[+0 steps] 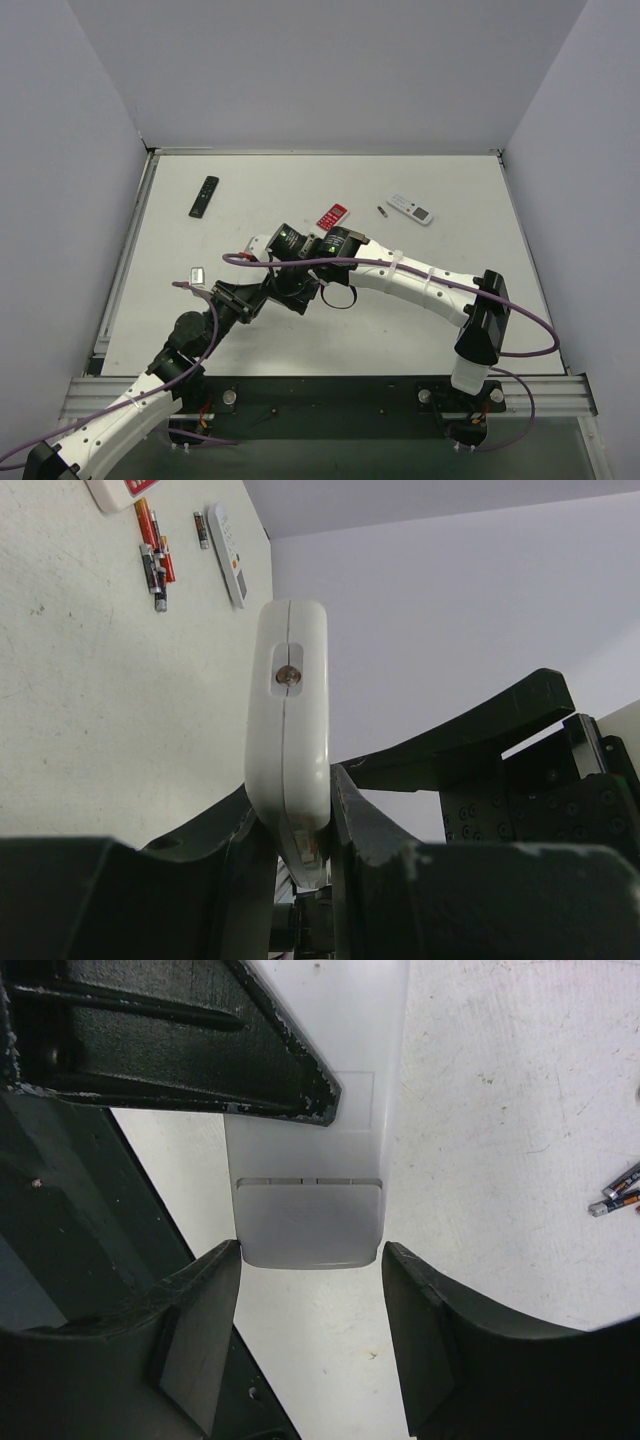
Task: Load the batteries into the remote control
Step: Load the battery cover into the remote control.
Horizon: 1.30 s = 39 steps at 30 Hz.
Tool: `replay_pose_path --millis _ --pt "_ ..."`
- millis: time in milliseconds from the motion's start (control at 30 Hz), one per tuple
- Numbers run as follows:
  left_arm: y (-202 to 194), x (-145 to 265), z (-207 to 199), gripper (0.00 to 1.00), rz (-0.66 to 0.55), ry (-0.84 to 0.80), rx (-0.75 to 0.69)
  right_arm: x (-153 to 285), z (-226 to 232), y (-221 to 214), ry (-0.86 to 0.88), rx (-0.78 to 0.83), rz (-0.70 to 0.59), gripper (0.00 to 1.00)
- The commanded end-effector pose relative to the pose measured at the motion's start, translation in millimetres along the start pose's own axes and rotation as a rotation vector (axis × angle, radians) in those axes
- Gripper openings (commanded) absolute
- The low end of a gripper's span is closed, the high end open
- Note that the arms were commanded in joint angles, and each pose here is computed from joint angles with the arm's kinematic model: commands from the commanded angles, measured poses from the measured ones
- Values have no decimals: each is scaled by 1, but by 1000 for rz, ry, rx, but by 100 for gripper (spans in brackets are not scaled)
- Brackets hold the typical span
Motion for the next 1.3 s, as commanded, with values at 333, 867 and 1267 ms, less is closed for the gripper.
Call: replay_pose_path --millis 333,867,1267 --pt "-15 7 45 0 20 65 27 17 -4 2 -27 -8 -46 67" --pt "-15 8 47 0 16 84 44 49 5 6 16 37 -129 87" --pt "-15 7 40 0 31 72 42 54 3 -14 73 150 -272 81"
Point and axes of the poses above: each gripper's point midway between its finger pads, its own x axis back along the fingers, its own z axis along the line the jaws close on, y = z × x, the point moved 5 cm from there along x, back along the fingers, and after that the axes turned 13 degrees about -x, right-handed, at the moved point
